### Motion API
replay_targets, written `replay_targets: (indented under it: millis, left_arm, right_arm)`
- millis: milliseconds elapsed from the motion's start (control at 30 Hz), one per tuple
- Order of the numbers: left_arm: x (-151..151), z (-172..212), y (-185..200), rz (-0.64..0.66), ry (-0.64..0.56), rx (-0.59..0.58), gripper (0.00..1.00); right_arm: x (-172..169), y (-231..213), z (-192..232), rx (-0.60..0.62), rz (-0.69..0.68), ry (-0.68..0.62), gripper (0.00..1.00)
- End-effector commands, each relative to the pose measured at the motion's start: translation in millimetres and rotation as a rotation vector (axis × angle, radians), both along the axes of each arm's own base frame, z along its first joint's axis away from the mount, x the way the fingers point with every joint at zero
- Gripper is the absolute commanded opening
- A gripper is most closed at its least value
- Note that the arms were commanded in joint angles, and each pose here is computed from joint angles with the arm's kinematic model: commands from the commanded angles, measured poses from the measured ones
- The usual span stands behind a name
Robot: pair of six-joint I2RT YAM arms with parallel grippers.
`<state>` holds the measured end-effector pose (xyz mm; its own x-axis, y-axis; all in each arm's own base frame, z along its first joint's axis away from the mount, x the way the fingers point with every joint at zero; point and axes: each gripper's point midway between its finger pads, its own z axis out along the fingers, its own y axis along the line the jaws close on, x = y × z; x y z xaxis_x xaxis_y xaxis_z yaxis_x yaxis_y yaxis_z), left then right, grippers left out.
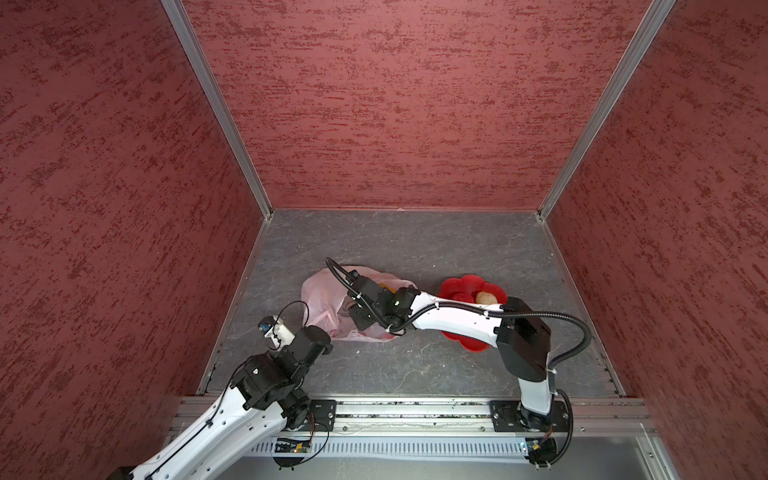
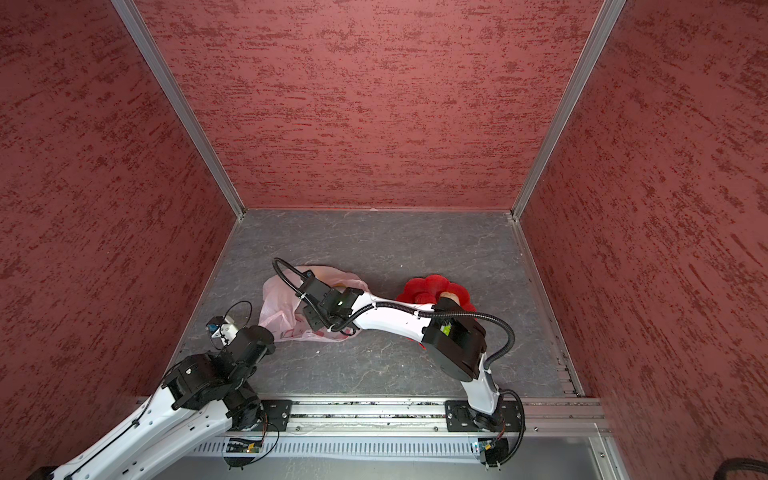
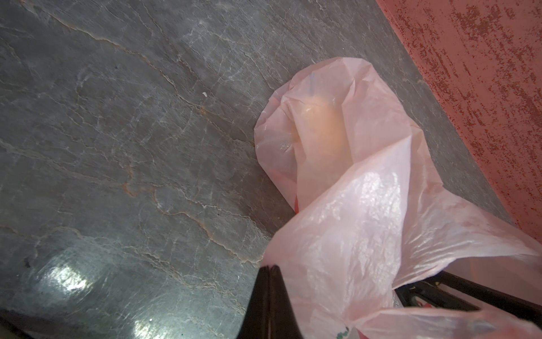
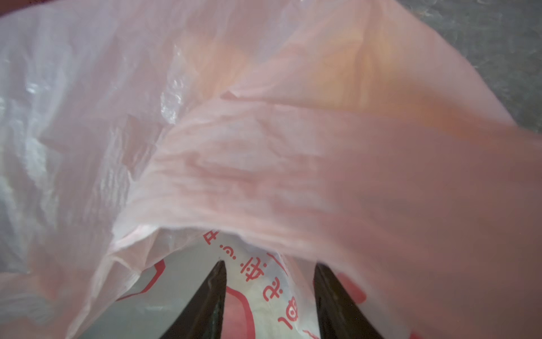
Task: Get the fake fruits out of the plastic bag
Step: 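Move the right gripper back into the pink bag toward the yellow fruits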
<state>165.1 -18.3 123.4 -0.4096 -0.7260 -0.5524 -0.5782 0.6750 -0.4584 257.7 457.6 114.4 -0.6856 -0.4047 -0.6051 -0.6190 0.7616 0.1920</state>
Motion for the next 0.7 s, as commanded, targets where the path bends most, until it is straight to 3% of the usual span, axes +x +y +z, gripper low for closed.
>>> replay_targets:
  millis: [0,333,667]
  left_arm:
    - [2.7,8.3,2.1,0.022,-0.025,-0.006,0.00]
    - [0.9,-2.9,-8.1,-0.018,0.005,-0.039,0.00]
    - [-3.3,-19.3,-13.4,-0.030,0.050,-0.057,0.00]
  right_arm:
    - [5.1,-0.9,-4.3,0.035,-0.035,0.022,0.48]
    - [7.1,-18.6,-18.7,0.037,-0.106,0.058,0.46]
    - [-20.6,-51.7,-39.0,0.016,-0.111,0.126,0.47]
